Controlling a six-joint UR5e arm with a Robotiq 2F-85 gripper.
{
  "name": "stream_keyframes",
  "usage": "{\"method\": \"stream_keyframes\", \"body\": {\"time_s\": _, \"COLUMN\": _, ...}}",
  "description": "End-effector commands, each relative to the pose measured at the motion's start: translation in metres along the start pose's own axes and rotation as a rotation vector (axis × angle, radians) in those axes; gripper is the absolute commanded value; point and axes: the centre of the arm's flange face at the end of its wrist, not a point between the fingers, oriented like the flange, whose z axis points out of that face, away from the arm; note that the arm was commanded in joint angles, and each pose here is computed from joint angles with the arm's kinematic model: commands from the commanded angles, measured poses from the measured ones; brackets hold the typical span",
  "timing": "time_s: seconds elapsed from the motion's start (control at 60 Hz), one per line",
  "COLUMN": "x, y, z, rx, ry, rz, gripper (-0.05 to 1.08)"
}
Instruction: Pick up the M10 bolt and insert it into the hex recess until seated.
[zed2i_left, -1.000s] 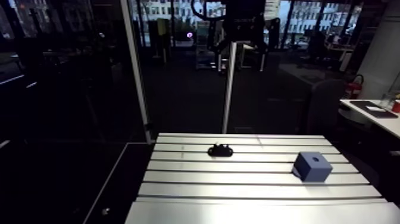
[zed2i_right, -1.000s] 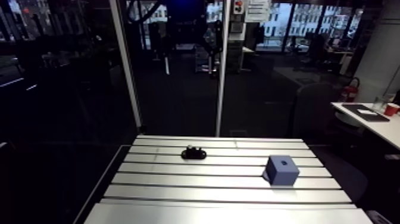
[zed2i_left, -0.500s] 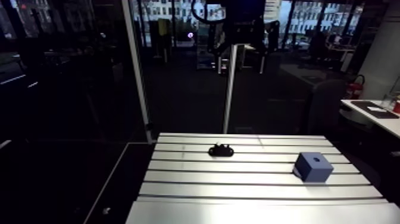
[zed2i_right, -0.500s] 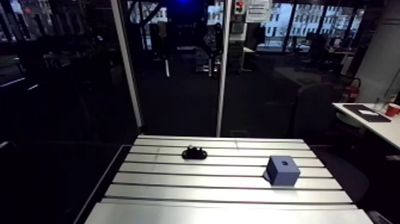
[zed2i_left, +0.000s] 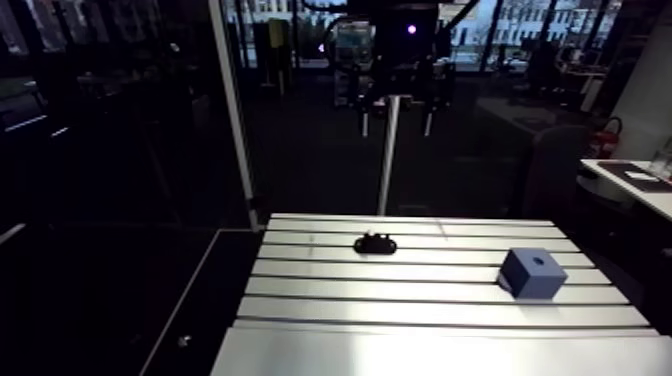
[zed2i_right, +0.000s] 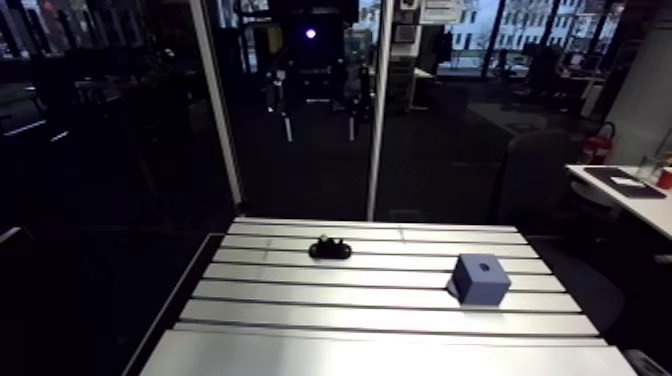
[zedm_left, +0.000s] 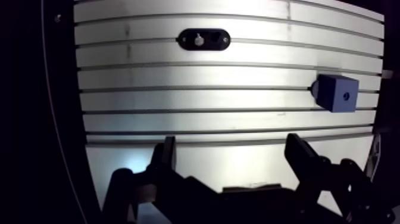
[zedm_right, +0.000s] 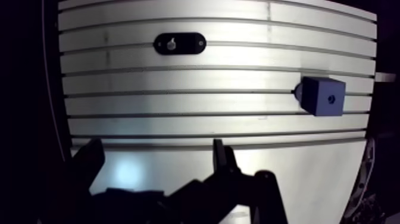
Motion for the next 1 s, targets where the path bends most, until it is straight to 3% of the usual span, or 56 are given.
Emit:
{"method": "stream_keyframes", "body": {"time_s": 0.017, "x": 0.01, "y": -0.01, "z": 0.039, "rx": -0.001, "ry": 0.065, "rz": -0.005, "gripper": 0.0}}
{"method": "stream_keyframes", "body": {"time_s": 0.15, "x": 0.013, "y": -0.013, "z": 0.065, "rx": 0.0, "ry": 0.067, "rz": -0.004, "gripper": 0.0}}
{"method": "stream_keyframes", "body": {"time_s": 0.533, "x": 0.021, "y": -0.017, "z": 0.127, "rx": 0.008, "ry": 0.174, "rz": -0.003, "gripper": 0.0}}
{"method": "stream_keyframes", "body": {"time_s": 1.0, "x": 0.031, "y": -0.018, "z": 0.179, "rx": 0.007, "ry": 0.157, "rz": -0.009, "gripper": 0.01}}
